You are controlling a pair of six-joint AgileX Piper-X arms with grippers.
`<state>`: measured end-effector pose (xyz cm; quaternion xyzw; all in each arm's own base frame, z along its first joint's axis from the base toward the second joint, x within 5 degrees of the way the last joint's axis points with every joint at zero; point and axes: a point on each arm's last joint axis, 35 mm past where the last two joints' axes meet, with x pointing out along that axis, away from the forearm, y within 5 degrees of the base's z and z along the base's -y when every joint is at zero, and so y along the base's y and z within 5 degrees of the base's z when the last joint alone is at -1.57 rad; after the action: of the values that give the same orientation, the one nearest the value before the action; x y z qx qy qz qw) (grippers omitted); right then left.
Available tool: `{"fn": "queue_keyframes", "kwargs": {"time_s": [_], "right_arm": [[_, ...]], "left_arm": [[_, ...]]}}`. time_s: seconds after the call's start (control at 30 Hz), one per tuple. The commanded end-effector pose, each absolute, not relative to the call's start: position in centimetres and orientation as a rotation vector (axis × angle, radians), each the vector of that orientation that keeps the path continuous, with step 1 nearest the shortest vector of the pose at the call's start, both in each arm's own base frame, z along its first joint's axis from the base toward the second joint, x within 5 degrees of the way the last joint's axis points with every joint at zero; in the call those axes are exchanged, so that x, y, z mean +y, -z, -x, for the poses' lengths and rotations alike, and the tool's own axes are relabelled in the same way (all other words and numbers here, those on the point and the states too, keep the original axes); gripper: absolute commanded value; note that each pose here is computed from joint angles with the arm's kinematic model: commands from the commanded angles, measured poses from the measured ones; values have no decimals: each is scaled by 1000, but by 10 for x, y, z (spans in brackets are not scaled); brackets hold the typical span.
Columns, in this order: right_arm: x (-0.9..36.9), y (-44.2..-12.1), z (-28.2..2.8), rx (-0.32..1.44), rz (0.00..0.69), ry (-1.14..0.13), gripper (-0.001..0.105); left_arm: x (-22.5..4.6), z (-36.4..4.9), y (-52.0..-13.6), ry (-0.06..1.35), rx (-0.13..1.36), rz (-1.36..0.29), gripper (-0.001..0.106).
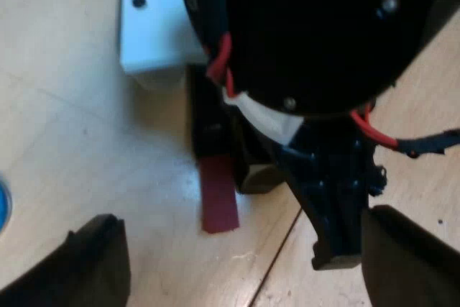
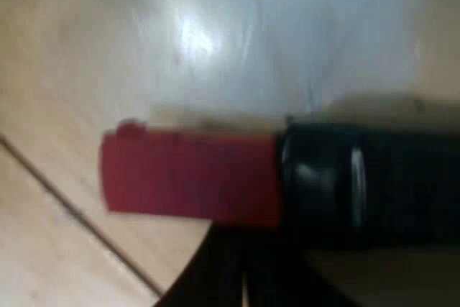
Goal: Put the handle in the coffee machine
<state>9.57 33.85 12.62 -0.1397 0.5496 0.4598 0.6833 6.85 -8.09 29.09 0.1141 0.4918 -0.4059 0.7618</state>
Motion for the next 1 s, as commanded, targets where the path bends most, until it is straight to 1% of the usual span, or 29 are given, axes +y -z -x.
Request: {"fn": "queue_keyframes", "kwargs": {"time_s": [0.03,0.1,0.23,0.3,0.4,0.43,0.47,0.53,0.67,0.73,0.77,0.8,0.83,0.9,1.0], "right_arm": [[341,-115,-96,1211,330,-1012,0],[341,-115,-96,1209,329,-1013,0],[336,-115,-95,1248,360,-989,0],[330,-121,-94,1250,396,-942,0],[325,-128,-94,1242,419,-907,0],[321,-134,-94,1228,443,-877,0],[319,-138,-94,1212,450,-864,0],[313,-154,-94,1181,475,-863,0],[307,-172,-92,1155,481,-875,0],[299,-181,-91,1144,506,-839,0],[299,-182,-91,1139,503,-836,0],[288,-194,-90,1126,540,-787,0],[283,-201,-90,1104,552,-760,1],[275,-212,-89,1081,570,-733,8],[263,-231,-88,1023,571,-699,30]], "left_arm": [[-79,-67,-294,869,1072,-248,68],[-79,-66,-296,863,1073,-251,68],[-78,-67,-305,855,1041,-250,68],[-78,-67,-313,859,1016,-242,68],[-78,-67,-322,865,990,-233,68],[-78,-66,-328,868,977,-229,68],[-77,-66,-331,870,969,-227,68],[-76,-65,-341,874,948,-220,68],[-75,-63,-350,879,925,-212,68],[-73,-62,-360,876,892,-202,68],[-70,-60,-366,866,869,-183,68],[-68,-58,-368,865,859,-172,68],[-66,-56,-369,862,848,-160,68],[-61,-52,-371,846,836,-145,68],[-54,-47,-373,815,800,-143,68]]}}
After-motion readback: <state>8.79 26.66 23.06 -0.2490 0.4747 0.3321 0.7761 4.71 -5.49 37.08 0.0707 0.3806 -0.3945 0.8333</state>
